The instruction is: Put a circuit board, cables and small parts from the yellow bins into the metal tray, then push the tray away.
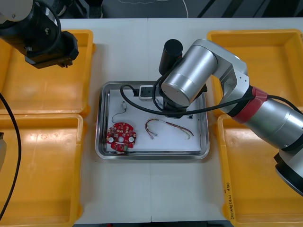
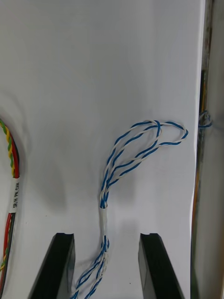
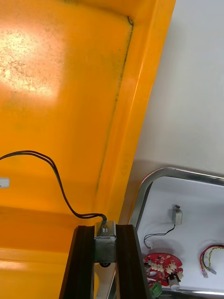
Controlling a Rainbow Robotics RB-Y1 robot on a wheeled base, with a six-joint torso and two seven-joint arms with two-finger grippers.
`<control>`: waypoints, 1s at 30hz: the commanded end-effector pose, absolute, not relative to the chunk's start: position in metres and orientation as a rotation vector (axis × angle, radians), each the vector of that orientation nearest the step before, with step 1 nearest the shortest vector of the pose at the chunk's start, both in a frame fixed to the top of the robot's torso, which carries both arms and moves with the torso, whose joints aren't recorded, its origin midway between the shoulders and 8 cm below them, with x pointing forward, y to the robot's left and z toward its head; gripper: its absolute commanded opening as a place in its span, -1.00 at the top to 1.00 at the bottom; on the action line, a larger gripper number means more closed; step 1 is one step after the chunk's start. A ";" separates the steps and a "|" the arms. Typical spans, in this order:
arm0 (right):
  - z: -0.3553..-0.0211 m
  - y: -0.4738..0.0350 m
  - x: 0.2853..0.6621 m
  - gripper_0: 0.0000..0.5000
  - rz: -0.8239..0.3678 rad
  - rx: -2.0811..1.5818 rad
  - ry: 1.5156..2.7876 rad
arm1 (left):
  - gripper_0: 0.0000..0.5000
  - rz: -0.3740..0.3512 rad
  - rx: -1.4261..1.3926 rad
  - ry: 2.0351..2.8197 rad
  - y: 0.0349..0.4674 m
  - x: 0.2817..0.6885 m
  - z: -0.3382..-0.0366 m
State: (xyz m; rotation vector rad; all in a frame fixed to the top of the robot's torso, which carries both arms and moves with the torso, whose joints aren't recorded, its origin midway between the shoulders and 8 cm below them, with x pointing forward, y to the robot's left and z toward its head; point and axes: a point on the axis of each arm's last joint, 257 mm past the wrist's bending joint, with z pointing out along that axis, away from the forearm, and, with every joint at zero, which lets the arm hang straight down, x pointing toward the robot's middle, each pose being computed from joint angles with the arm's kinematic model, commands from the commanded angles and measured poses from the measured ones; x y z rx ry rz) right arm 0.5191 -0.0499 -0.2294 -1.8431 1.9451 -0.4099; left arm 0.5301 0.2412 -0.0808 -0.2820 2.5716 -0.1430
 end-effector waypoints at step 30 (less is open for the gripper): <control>-0.111 -0.106 0.507 -1.00 -0.312 -1.690 2.095 | 1.00 -0.180 -0.278 2.501 0.230 0.535 -0.045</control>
